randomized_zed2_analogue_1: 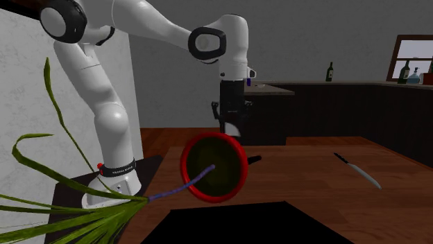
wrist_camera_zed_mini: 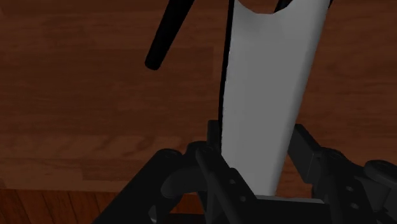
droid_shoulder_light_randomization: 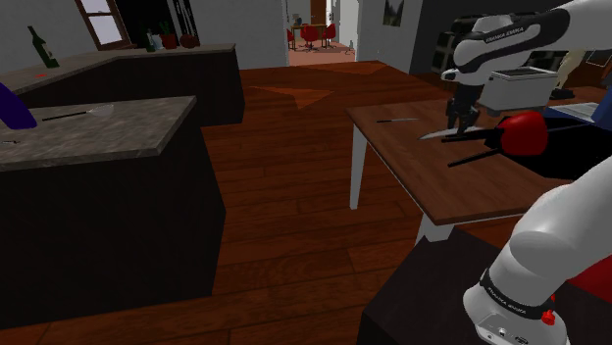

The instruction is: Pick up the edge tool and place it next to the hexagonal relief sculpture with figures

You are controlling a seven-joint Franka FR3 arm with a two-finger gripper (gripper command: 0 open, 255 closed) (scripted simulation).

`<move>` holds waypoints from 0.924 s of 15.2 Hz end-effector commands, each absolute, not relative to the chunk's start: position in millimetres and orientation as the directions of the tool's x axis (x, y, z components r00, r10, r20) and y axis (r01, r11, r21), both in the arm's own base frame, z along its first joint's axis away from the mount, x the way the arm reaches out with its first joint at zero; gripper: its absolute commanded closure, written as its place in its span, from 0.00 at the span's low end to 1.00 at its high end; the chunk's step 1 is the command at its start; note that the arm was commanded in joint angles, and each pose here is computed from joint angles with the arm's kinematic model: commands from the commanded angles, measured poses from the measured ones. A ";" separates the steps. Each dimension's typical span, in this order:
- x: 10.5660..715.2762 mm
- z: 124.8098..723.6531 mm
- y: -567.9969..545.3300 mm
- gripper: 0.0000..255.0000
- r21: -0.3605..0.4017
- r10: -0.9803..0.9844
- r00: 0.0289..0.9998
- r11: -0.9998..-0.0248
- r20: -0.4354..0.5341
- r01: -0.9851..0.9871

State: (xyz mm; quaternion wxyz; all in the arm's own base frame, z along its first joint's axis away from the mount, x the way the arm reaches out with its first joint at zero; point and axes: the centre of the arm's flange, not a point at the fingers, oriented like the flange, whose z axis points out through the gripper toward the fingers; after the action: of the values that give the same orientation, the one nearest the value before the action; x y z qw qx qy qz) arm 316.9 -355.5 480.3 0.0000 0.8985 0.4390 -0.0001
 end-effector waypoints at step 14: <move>120.0 479.6 -353.1 1.00 0.000 0.789 0.614 -0.614 -0.001 0.789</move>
State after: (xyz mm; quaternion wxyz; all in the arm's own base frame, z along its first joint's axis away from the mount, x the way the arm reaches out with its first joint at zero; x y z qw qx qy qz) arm 137.7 -353.3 480.9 -0.0010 0.8980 0.4401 0.0024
